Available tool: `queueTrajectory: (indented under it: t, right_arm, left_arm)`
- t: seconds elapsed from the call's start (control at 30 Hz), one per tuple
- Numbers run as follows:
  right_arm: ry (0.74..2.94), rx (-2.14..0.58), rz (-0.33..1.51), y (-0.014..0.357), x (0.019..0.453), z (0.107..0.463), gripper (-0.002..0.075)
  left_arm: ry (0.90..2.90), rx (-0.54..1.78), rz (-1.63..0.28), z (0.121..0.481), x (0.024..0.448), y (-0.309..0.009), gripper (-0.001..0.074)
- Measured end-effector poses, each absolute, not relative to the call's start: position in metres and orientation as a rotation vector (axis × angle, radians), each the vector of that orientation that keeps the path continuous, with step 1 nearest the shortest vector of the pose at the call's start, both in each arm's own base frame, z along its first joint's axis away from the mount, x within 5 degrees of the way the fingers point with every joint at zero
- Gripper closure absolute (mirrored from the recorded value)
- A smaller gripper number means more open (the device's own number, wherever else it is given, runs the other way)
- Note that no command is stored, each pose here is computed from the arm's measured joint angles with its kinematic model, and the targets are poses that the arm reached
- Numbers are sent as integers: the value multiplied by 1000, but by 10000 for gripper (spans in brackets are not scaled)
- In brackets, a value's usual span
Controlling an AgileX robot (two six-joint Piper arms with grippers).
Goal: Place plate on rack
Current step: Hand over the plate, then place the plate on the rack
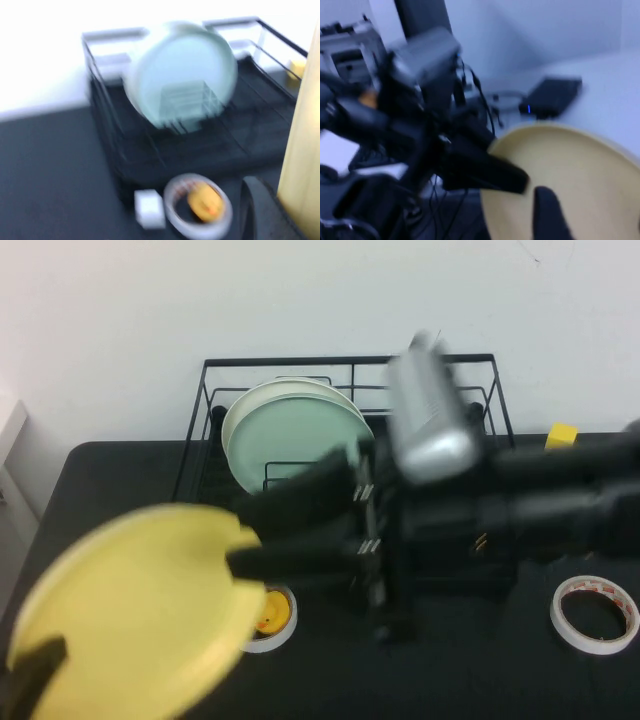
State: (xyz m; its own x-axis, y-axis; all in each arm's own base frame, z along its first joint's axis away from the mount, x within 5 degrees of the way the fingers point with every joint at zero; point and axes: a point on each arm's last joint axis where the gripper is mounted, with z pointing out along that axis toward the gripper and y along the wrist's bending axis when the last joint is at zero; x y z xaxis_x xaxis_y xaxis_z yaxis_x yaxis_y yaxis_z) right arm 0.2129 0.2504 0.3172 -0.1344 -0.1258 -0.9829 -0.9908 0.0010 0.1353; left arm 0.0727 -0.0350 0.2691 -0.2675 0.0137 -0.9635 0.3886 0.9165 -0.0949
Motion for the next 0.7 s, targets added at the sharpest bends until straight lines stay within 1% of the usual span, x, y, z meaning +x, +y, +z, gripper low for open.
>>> queueTrajectory:
  t: [0.07, 0.17, 0.2, 0.23, 0.33, 0.47, 0.57, 0.7]
  right_arm:
    - [1327, -1240, 1241, 243, 209, 337, 431]
    - [1247, -1240, 1200, 228, 201, 361, 599]
    - [1225, -1245, 1179, 222, 198, 368, 643]
    - [1204, -1258, 1150, 217, 194, 374, 672]
    - [1157, -1338, 1019, 202, 182, 386, 708]
    - [1162, -1515, 753, 184, 166, 389, 720]
    - [1275, -1639, 575, 170, 161, 382, 722]
    - [1579, -1774, 380, 145, 157, 364, 724]
  left_arm:
    - [1743, 301, -303, 275, 75, -32, 652]
    - [1661, 288, -232, 283, 78, -28, 652]
    - [1644, 290, -216, 285, 79, -27, 652]
    - [1630, 297, -199, 288, 79, -26, 652]
    - [1601, 323, -164, 302, 83, -27, 652]
    - [1605, 356, -157, 323, 93, -30, 652]
    - [1667, 409, -194, 336, 105, -37, 652]
    - [1752, 488, -220, 349, 127, -46, 652]
